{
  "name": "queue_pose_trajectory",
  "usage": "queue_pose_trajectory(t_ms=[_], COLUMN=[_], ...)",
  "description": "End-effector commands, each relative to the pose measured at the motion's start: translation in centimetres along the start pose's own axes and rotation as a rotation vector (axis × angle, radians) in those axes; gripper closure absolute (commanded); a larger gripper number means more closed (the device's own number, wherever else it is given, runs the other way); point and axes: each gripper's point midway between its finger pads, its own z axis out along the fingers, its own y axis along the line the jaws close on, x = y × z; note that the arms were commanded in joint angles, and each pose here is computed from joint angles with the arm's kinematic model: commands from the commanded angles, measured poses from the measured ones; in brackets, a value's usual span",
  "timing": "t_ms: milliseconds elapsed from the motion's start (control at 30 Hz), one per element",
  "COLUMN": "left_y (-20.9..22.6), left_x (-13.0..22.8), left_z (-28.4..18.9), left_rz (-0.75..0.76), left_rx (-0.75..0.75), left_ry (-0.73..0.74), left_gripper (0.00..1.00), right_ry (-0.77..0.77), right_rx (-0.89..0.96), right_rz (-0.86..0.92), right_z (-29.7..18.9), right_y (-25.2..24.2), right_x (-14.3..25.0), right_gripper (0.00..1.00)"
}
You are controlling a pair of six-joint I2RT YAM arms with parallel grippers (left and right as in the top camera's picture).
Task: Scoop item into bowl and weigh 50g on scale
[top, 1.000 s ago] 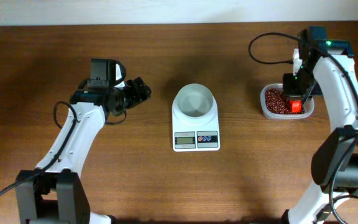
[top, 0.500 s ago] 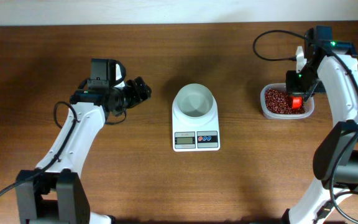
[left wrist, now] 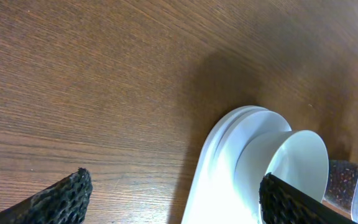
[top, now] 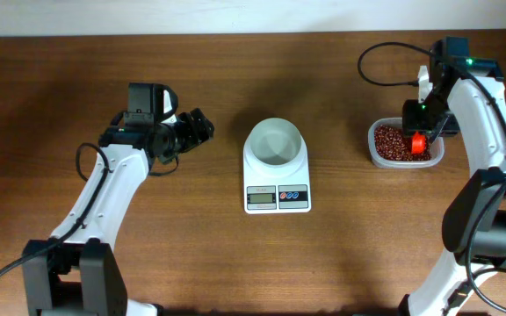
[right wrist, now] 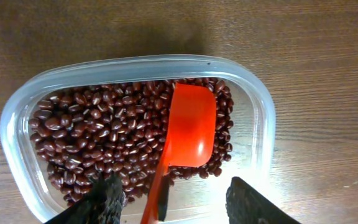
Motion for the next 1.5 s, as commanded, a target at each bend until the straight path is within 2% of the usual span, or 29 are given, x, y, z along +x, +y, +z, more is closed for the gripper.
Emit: queue_pose_trajectory(t_ms=[0,167,267,433,500,633,867,967,1067,1100,1167,1200,1267,1367,1467], left_y=[-0.1,0.3,0.3,0.3,0.3,0.3,0.3,0.2,0.2,0.2,0.2,0.2,0.2,0.2,-0.5], left_x=[-0.4,-0.6,-0.6,-0.6,-0.6,-0.6,-0.6,-0.7,-0.7,-0.7,-0.7,-0.7,-0.7,-0.7,-0.8], left_z=[-0.4,-0.4,-0.4,-0.4,-0.4,-0.4,-0.4,-0.4,-0.4,-0.4,-0.4,-0.4,-0.4,-0.4,-0.3], left_rz=[0.022,0.023,0.023,0.023,0.023,0.023,0.046,0.07,0.07,0.07,0.07,0.072,0.093,0.124,0.235], left_rx=[-0.003,-0.025,-0.025,-0.025,-0.025,-0.025,-0.025,-0.024,-0.024,-0.024,-0.024,-0.024,-0.024,-0.024,-0.012], left_ry=[-0.018,-0.03,-0.03,-0.03,-0.03,-0.031,-0.031,-0.033,-0.034,-0.034,-0.034,-0.033,-0.033,-0.033,-0.042], left_gripper=[0.11,0.11,0.11,0.11,0.11,0.11,0.1,0.09,0.09,0.08,0.08,0.08,0.11,0.14,0.13], right_ry=[0.007,0.019,0.022,-0.002,-0.015,-0.009,-0.007,-0.007,-0.003,0.0,0.009,0.01,0.012,0.012,0.012], right_rx=[-0.009,-0.01,-0.007,-0.004,0.021,0.026,0.058,0.058,0.058,0.058,0.058,0.058,0.058,0.058,0.058], right_rz=[0.025,0.046,0.054,0.053,0.055,0.055,0.057,0.056,0.056,0.055,0.054,0.054,0.054,0.054,0.054], right_z=[0.3,0.2,0.4,1.4,1.4,1.4,1.3,1.3,1.3,1.3,1.3,1.3,1.3,1.3,1.3], right_y=[-0.1,0.4,0.4,0.4,0.0,-0.1,-0.7,-0.7,-0.7,-0.7,-0.7,-0.7,-0.7,-0.7,-0.7], right_x=[0.0,0.3,0.3,-0.1,-0.4,-0.3,-0.2,-0.2,-0.1,0.0,0.2,0.2,0.3,0.3,0.3], right_gripper=[0.47,0.53,0.62,0.62,0.72,0.83,0.95,0.94,0.77,0.76,0.78,0.86,0.96,0.96,0.95])
